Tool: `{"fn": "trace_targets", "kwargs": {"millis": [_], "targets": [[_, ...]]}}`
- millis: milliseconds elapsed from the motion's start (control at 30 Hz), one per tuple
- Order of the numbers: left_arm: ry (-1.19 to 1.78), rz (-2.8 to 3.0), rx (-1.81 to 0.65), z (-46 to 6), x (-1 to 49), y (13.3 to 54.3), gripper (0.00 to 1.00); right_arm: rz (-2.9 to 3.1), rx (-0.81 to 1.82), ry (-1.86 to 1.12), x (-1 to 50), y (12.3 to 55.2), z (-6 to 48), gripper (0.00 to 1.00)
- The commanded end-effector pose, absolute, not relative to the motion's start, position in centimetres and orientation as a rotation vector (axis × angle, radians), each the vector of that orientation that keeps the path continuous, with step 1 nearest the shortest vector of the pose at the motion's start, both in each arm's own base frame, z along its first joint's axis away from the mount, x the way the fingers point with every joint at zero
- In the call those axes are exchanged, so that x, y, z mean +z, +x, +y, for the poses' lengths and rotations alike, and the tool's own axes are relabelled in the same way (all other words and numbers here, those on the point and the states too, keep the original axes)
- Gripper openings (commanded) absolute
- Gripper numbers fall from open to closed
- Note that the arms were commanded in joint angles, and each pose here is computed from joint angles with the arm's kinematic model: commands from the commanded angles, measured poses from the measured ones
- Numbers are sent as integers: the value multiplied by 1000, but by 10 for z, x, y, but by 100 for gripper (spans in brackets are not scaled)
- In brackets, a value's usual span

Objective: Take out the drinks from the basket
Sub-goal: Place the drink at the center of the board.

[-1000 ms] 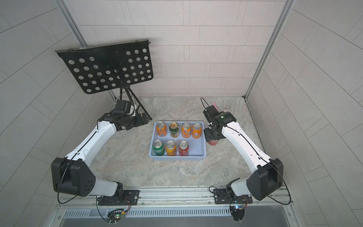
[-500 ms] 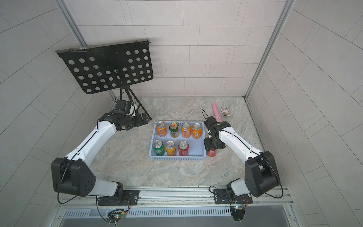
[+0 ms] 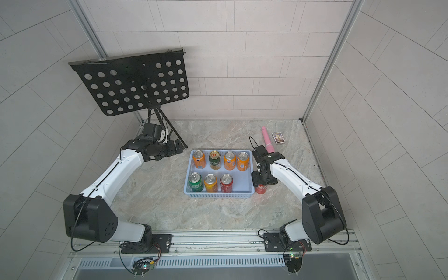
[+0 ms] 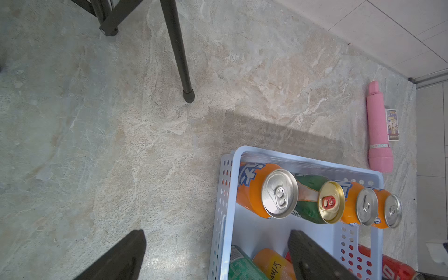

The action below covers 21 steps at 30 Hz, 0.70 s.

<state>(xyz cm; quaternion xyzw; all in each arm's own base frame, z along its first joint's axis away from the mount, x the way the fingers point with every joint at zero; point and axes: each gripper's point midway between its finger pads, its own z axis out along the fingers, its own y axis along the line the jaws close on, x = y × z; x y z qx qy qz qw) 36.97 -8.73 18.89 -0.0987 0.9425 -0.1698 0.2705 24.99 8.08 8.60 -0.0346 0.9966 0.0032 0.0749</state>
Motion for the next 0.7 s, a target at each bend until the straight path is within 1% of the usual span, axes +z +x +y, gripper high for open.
{"fn": "trace_targets", "kwargs": {"millis": [0, 267, 433, 667], "targets": [[-250, 2547, -444, -85, 189, 365, 100, 2967, 15, -108, 95, 249, 82, 78], [-246, 2550, -457, -87, 188, 365, 100, 2948, -5, -119, 109, 250, 79, 94], [-244, 2551, -457, -87, 188, 365, 100, 2905, -39, -114, 126, 255, 74, 95], [-241, 2559, -469, -89, 187, 365, 100, 2741, -52, -81, 185, 273, 66, 95]]}}
